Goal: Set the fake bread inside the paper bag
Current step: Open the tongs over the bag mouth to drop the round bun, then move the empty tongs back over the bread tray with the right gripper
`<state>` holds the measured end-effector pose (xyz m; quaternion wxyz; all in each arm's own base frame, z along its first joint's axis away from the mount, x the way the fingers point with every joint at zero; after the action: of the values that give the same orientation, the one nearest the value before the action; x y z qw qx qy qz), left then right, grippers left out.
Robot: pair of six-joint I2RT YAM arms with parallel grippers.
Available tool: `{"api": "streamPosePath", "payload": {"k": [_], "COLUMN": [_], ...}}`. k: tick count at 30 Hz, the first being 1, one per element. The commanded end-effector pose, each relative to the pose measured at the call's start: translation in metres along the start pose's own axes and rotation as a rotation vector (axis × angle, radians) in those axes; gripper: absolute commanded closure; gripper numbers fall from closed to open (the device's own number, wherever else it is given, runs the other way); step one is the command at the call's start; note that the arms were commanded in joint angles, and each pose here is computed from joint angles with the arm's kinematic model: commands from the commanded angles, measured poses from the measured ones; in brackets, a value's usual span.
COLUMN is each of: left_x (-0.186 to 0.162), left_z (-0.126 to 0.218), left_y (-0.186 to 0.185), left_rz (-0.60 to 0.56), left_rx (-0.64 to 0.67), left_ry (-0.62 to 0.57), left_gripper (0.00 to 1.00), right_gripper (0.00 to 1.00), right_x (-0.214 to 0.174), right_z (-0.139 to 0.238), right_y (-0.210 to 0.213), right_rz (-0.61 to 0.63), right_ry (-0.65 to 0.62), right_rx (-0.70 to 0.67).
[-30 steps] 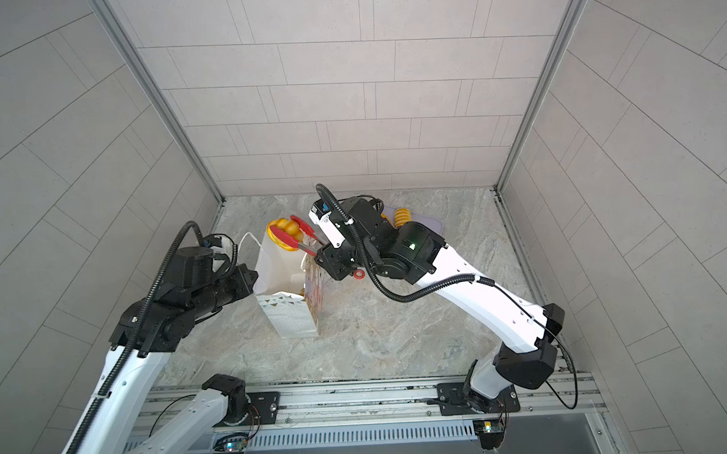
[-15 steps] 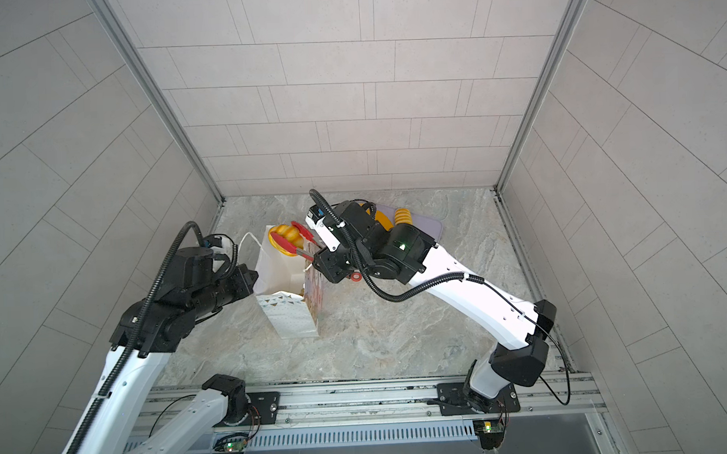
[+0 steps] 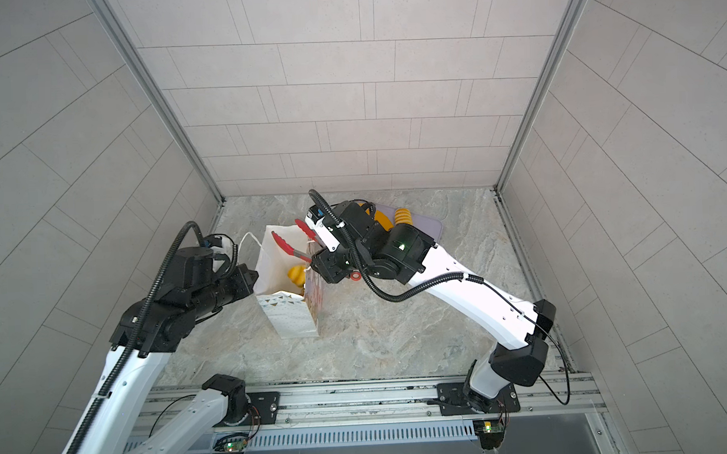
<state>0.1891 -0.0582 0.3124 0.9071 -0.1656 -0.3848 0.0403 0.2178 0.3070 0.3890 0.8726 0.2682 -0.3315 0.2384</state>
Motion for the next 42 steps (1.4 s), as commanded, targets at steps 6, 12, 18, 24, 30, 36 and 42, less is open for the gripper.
{"api": "streamPosePath", "payload": {"k": [6, 12, 18, 24, 30, 36, 42], "left_x": [0.0, 0.0, -0.001, -0.002, -0.003, -0.003, -0.003], "left_z": [0.0, 0.0, 0.0, 0.001, 0.0, 0.002, 0.004], "left_y": [-0.001, -0.001, -0.001, 0.0, 0.001, 0.001, 0.002], "left_rz": [0.003, 0.002, -0.001, -0.002, -0.001, -0.002, -0.002], "left_rx": [-0.009, -0.006, -0.006, -0.004, -0.001, 0.001, 0.005], "left_ry": [-0.006, -0.006, -0.006, -0.006, -0.005, -0.011, -0.012], "left_gripper": [0.94, 0.94, 0.94, 0.94, 0.94, 0.87, 0.68], "right_gripper": [0.43, 0.44, 0.45, 0.45, 0.45, 0.46, 0.46], "right_x": [0.013, 0.019, 0.028, 0.04, 0.05, 0.045, 0.024], "right_z": [0.013, 0.022, 0.033, 0.054, 0.077, 0.085, 0.077], "right_y": [0.005, 0.004, 0.002, -0.011, -0.046, -0.102, -0.157], "right_rz": [0.008, 0.02, 0.032, 0.028, -0.037, -0.151, -0.265], "right_ry": [-0.062, -0.093, -0.135, -0.203, -0.265, -0.277, -0.237], "right_rx": [0.005, -0.013, -0.044, -0.103, -0.187, -0.313, -0.424]}}
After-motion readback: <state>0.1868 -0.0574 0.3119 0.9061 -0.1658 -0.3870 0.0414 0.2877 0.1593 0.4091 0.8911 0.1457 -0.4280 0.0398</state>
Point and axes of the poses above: each gripper's point midway between its finger pads, its own z axis back along the fingers, its own y axis along the line the jaws close on, x = y × z, the point moved 6 cm from there along z, back along the fingers, and after that the axes turned 10 degrees about -z, right-handed, at the moved point
